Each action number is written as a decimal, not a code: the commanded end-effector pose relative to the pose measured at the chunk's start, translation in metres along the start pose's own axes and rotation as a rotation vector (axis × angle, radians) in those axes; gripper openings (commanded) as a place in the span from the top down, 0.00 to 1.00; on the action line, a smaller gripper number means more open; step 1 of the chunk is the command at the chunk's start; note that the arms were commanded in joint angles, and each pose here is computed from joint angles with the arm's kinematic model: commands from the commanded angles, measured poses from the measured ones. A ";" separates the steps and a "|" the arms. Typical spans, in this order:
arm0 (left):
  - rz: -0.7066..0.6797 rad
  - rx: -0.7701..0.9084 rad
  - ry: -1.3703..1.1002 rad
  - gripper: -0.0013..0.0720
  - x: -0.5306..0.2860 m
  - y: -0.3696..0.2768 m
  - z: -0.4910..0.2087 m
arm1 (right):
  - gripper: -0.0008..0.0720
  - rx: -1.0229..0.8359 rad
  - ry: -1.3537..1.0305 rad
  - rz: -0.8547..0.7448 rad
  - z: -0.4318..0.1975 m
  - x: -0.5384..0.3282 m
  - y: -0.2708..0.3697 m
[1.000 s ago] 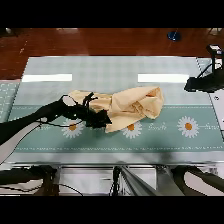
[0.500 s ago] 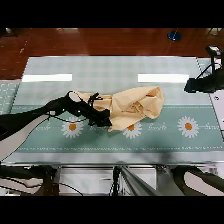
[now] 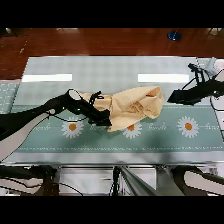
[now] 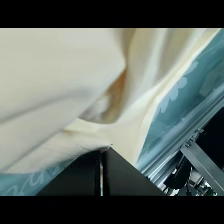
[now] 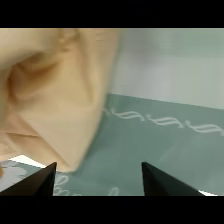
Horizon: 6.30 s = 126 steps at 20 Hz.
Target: Fold the shirts.
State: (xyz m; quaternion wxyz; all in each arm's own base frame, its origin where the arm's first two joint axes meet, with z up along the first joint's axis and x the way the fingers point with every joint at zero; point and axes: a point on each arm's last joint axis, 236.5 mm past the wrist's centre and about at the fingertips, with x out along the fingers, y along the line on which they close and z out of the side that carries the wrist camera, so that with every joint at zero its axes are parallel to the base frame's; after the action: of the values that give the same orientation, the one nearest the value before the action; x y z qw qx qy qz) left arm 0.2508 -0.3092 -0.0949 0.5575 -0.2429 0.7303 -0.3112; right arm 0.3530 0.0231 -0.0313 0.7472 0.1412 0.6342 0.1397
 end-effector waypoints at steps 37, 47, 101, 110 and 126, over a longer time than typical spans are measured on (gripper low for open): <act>0.337 0.967 -1.579 0.94 -0.508 -0.303 -0.238 | 0.96 -0.381 -1.314 -0.027 -0.026 -0.500 0.245; 0.523 0.416 -1.104 0.95 -0.431 -0.124 -0.157 | 0.96 -0.106 -0.582 -0.257 -0.010 -0.350 0.117; -0.069 -0.468 -0.447 0.00 -0.146 0.128 -0.084 | 0.45 0.197 -0.229 -0.142 0.127 -0.133 -0.136; 0.028 -0.452 -0.266 0.00 -0.077 0.118 -0.090 | 0.48 0.197 -0.237 -0.138 0.129 -0.133 -0.136; 0.083 -0.405 -0.365 0.94 -0.063 0.129 -0.056 | 0.41 0.201 -0.208 -0.099 0.125 -0.126 -0.130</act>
State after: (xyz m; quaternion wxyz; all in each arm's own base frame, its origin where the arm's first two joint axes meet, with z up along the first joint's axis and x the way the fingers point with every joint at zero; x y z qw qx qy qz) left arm 0.1782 -0.1831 -0.1221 0.5646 -0.3849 0.7210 -0.1148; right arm 0.4635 -0.1509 0.0572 0.8039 0.1952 0.5615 0.0196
